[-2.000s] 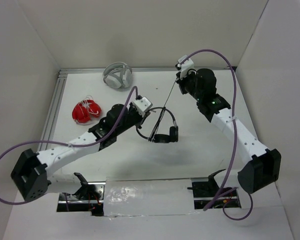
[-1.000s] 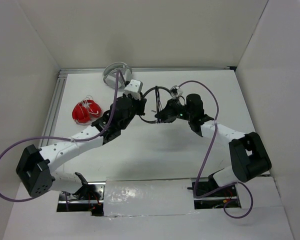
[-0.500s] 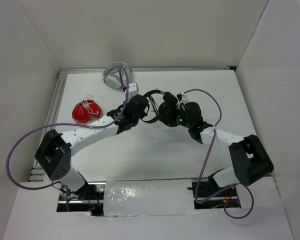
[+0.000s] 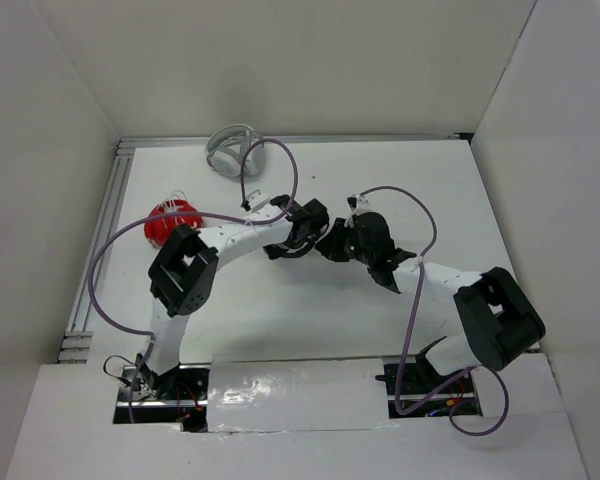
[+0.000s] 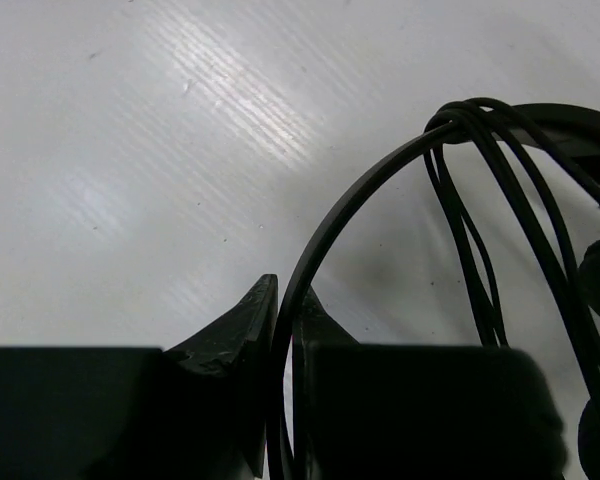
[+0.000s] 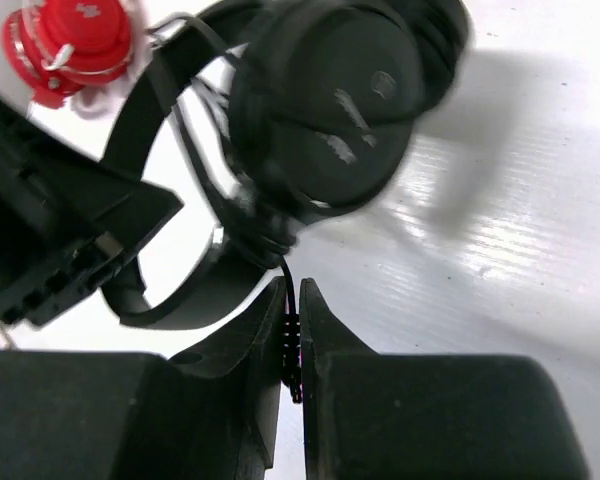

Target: Wrap the headphones

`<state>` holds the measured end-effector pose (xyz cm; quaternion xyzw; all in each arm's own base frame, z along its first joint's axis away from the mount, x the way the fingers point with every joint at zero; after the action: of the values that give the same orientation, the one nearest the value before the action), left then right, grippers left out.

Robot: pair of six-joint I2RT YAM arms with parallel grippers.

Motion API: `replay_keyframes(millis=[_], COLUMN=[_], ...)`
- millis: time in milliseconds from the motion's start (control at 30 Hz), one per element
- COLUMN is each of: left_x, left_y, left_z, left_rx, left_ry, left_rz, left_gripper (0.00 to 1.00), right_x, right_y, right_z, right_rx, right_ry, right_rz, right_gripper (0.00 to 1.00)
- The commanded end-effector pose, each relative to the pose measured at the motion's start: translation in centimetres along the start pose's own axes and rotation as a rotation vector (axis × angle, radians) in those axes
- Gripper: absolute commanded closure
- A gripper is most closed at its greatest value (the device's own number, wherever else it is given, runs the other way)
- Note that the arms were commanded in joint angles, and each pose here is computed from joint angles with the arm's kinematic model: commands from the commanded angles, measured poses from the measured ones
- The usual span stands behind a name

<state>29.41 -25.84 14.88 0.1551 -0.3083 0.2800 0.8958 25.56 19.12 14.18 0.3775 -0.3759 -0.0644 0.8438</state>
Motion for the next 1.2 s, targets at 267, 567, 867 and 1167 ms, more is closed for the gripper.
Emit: replay_keyframes(millis=[267, 567, 867, 1167], left_x=[0.3, -3.3, -5.0, -4.6], left_y=[2.2, 3.0, 2.9, 4.7], left_z=[-1.5, -3.1, -2.7, -1.4], left_rx=[0.214, 0.280, 0.274, 0.261], left_ry=[-0.172, -0.141, -0.130, -0.118], left_rz=[0.054, 0.066, 0.029, 0.053], left_gripper=[1.00, 0.92, 0.01, 0.01], right_x=[-0.1, 0.0, -0.6, 0.1], right_y=[-1.9, -2.6, -2.4, -1.1], right_z=[-2.2, -3.5, -3.8, -2.6], right_rx=[-0.188, -0.243, -0.215, -0.208], right_ry=[0.028, 0.047, 0.078, 0.034], right_rz=[-0.003, 0.002, 0.004, 0.024], right_gripper=[0.81, 0.78, 0.66, 0.61])
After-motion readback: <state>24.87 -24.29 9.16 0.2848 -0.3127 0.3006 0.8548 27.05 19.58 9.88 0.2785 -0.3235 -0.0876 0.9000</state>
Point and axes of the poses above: each gripper's point midway between its finger pads, its own z axis back along the fingers, its own y axis along the line the jaws close on, x = y × z, the point moved 9 cm from there along z, back along the fingers, and after that the axes turned 10 degrees about -z, right-handed, at the moved point
